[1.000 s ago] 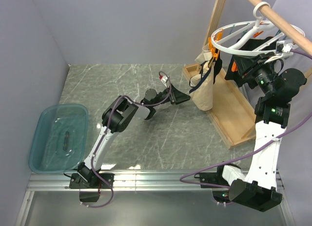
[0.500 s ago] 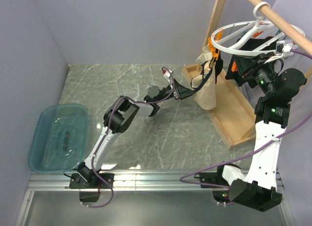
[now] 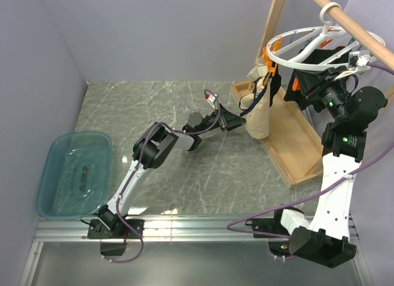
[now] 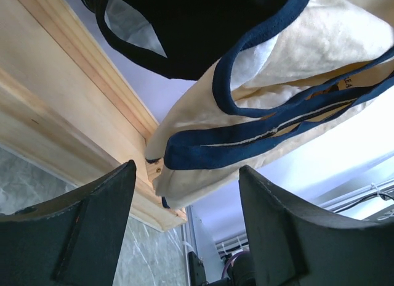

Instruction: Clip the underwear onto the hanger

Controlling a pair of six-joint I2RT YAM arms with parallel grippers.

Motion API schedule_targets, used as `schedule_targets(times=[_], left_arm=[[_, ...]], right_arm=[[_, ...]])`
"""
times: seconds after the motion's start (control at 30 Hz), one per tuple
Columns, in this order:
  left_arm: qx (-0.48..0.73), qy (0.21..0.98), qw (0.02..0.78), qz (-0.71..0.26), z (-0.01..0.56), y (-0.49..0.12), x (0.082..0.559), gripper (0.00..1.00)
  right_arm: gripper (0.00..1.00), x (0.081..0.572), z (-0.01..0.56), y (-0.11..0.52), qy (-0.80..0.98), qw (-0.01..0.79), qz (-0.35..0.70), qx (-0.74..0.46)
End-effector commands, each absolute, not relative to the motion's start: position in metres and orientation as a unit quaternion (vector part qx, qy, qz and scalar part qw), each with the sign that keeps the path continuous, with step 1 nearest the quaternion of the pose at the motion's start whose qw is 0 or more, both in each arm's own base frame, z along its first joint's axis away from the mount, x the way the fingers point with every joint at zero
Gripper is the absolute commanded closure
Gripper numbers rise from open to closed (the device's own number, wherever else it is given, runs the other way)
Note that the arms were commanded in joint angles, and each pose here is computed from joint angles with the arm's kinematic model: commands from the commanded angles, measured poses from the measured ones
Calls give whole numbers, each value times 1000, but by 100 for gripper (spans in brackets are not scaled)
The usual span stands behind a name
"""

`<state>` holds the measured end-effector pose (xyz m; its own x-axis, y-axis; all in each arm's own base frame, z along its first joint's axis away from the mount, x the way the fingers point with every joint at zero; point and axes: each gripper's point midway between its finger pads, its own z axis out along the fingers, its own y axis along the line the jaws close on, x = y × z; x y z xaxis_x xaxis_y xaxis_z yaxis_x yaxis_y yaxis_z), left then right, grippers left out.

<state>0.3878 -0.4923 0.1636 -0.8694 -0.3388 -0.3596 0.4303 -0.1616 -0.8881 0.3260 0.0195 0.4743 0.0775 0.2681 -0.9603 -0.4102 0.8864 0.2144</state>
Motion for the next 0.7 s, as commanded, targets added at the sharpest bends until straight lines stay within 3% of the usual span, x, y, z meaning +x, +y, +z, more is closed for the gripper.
schedule_targets(times=[0.0,0.03,0.17,0.33,0.47,0.67], left_arm=[[135,404,360,-830,254,-465,349,28],[135,401,362,-831,257,-465,350,29],[129,390,363,-836,263,-463,351,51],[151,376,374,-834,275,-449,336,66],[175,379,392,-820,283,-437,328,90],[244,384,412,-790,298,-429,311,94]], right_arm=[[100,310,492,33,622,738,244,-90],[100,310,492,33,622,738,244,-90],[100,309,493,33,622,739,242,-91],[100,311,492,32,623,739,239,-92],[100,313,490,31,623,740,237,-91],[100,315,483,28,626,739,233,-86]])
